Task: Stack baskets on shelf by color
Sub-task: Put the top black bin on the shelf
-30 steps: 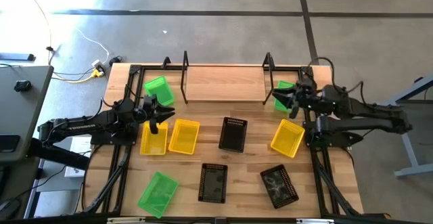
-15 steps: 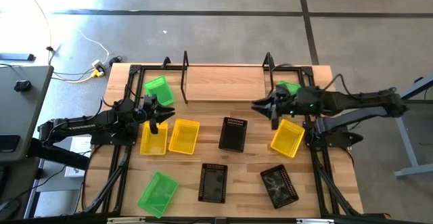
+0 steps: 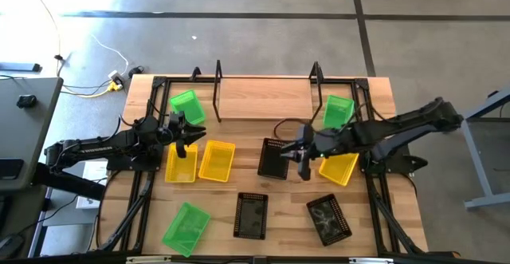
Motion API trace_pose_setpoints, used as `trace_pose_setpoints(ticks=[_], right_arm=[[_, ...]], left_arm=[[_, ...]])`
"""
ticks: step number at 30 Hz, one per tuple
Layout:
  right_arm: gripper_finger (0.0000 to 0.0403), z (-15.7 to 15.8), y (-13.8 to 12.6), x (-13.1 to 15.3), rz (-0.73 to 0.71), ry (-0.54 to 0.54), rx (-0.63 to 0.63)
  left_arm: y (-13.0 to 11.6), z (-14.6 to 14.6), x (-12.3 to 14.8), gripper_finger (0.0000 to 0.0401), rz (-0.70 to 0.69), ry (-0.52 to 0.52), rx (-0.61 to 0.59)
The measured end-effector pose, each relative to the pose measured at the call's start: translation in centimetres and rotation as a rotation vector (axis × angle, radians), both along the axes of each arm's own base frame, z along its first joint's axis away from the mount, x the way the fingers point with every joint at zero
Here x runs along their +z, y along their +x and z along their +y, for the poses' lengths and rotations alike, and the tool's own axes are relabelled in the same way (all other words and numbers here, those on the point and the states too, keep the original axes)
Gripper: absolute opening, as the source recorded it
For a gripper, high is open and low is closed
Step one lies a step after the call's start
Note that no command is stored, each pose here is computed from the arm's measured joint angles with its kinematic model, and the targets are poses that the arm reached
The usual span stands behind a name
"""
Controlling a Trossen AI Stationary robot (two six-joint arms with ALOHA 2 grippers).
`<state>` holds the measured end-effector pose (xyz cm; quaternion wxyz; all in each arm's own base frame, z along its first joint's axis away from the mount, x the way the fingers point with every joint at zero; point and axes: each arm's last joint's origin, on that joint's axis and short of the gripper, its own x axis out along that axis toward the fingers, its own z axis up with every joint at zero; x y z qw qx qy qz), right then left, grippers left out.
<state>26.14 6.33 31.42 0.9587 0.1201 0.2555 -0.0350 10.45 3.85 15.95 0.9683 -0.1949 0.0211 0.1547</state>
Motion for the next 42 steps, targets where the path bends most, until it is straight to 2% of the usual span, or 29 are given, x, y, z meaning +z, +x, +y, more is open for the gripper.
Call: trace_pose_setpoints(ticks=[14, 32, 42], right_arm=[[0.0099, 1.9, 2.6, -4.1, 0.156, -0.079, 0.110], [0.0099, 2.7, 4.6, -8.2, 0.303, -0.070, 0.164], [0.0099, 2.8, 5.6, -11.0, 0.386, -0.141, 0.161]], left_arm=[[0.0, 0.0, 0.0, 0.0101, 0.000, 0.000, 0.000], [0.0, 0.0, 0.0, 0.0101, 0.000, 0.000, 0.000], [0.0, 0.0, 0.0, 0.0101, 0.000, -0.001, 0.000]])
